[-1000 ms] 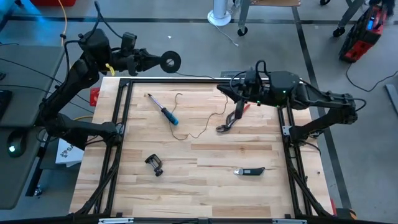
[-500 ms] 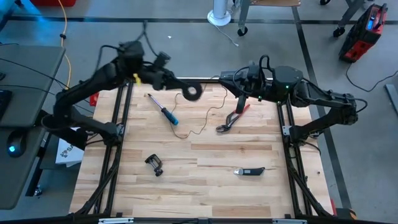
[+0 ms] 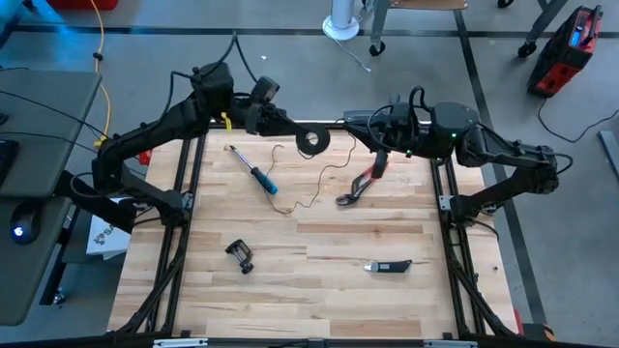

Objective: Coil cords
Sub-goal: Coil the black wire onto the black spool

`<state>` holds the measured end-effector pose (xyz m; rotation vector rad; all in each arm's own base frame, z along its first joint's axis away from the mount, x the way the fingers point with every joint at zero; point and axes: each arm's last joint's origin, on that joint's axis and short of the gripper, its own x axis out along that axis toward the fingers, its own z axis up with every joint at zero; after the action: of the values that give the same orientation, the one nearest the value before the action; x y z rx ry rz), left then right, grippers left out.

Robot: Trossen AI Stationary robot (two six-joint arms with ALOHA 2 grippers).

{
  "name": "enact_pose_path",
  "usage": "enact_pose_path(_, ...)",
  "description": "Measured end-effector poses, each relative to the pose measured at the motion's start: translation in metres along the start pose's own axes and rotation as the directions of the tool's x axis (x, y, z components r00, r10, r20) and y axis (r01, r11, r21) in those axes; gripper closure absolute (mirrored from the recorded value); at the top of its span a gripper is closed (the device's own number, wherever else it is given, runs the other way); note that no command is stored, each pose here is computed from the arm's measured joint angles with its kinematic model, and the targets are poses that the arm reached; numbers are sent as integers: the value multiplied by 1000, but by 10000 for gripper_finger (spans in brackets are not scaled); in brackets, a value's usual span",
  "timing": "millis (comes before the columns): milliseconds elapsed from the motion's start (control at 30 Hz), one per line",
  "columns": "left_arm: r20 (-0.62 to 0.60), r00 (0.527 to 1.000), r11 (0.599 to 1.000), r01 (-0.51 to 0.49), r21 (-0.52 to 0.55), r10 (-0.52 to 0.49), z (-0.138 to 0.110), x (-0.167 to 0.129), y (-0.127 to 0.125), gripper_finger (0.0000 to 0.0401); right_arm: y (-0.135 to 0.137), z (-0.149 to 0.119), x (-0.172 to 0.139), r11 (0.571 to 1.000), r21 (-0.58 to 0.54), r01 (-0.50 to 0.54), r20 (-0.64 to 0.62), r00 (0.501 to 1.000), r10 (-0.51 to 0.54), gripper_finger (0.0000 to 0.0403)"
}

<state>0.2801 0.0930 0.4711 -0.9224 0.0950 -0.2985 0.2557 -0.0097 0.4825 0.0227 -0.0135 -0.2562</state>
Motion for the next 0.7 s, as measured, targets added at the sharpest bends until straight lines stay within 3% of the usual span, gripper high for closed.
enact_pose_path(333, 94, 996, 1000, -2, 0, 2, 10, -24, -14, 401, -6, 10, -16, 998, -35, 54, 45, 998, -53, 403)
enact_pose_path(700, 0, 999, 998, 40, -54, -40, -6, -2, -16, 401, -7, 14, -14, 998, -27, 63, 86, 994, -61, 403)
